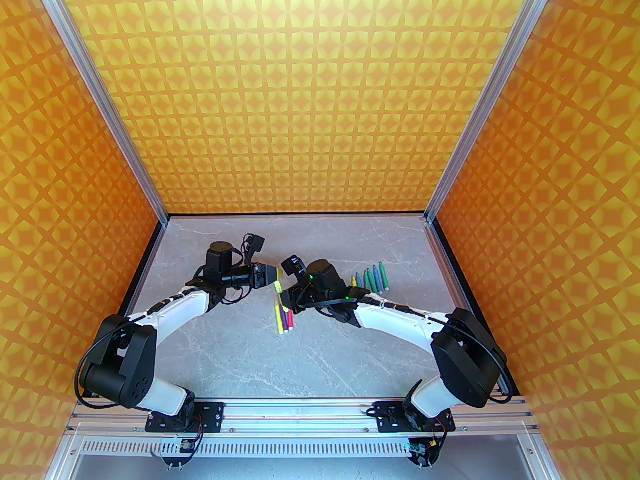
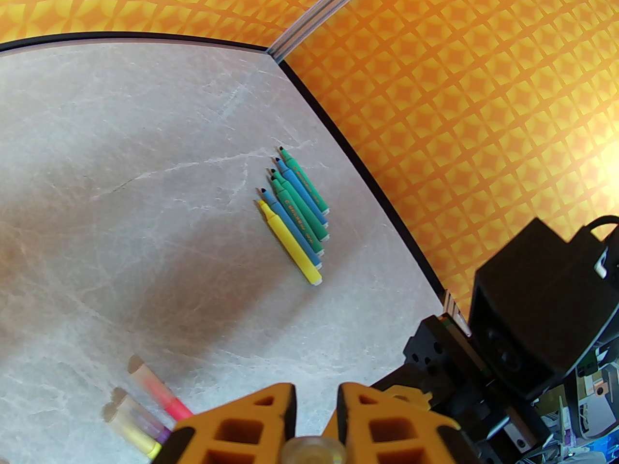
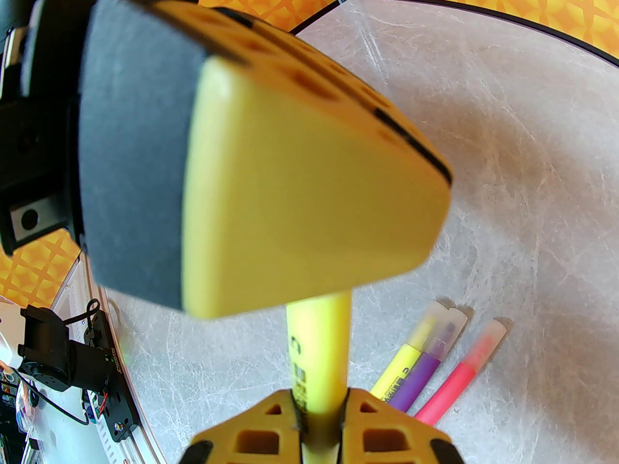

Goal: Open the pen caps

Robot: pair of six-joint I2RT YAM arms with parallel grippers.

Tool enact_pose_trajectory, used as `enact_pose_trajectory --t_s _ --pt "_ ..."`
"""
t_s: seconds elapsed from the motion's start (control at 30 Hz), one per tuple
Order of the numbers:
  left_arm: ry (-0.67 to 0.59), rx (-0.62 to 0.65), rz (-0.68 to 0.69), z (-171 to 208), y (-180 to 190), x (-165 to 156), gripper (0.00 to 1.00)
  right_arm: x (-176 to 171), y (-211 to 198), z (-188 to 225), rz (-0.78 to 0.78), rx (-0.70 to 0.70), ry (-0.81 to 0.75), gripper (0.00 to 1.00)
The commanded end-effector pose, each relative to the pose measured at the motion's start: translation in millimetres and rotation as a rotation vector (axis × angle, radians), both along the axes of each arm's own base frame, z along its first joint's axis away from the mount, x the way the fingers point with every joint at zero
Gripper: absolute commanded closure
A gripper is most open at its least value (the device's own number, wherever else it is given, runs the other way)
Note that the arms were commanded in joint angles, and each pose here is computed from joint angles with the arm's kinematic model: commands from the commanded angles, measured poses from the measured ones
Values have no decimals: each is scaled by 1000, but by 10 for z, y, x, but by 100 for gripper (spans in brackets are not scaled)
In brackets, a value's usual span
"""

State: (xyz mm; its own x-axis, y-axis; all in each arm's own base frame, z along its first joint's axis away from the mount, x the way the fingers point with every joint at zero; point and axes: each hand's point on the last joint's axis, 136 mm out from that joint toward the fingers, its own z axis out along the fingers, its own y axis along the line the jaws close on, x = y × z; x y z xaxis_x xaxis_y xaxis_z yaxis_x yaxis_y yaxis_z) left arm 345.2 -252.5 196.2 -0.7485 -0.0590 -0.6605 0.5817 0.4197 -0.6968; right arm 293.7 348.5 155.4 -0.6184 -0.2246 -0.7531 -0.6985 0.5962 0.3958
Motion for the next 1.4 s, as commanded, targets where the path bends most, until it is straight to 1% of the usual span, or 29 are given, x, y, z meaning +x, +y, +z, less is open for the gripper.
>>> enact_pose_trajectory --t_s 0.0,0.03,0.07,0.17,0.43,0.5,0.57,0.67,0.87,1.1,1.37 --pt "-24 -26 -19 118 -55 38 84 14 -35 78 -13 8 -39 80" --pt "-22 -27 -18 120 -57 45 85 12 -36 75 -12 9 -40 75" --pt "-22 -30 -19 123 -62 47 86 11 -35 71 -11 9 -40 72" --pt "-21 -39 -22 140 -67 43 89 19 -33 49 -13 6 -39 68" --pt "-34 -60 -28 224 -60 -9 90 59 34 23 -6 20 -32 66" --pt "-34 -63 -26 218 -57 -22 90 67 57 13 -3 26 -28 69" --pt "-34 -63 -26 215 -49 -34 91 71 77 1 1 29 -22 79" --pt "-39 -70 -24 226 -46 -45 92 62 77 -25 4 27 -15 89" --pt "-46 -88 -13 251 -46 -12 95 -25 22 -113 16 16 1 99" --pt "-49 -84 22 260 6 51 96 -199 -121 -321 29 -20 35 100" --pt "-37 -90 126 282 147 216 100 -389 -286 -525 38 -51 65 100"
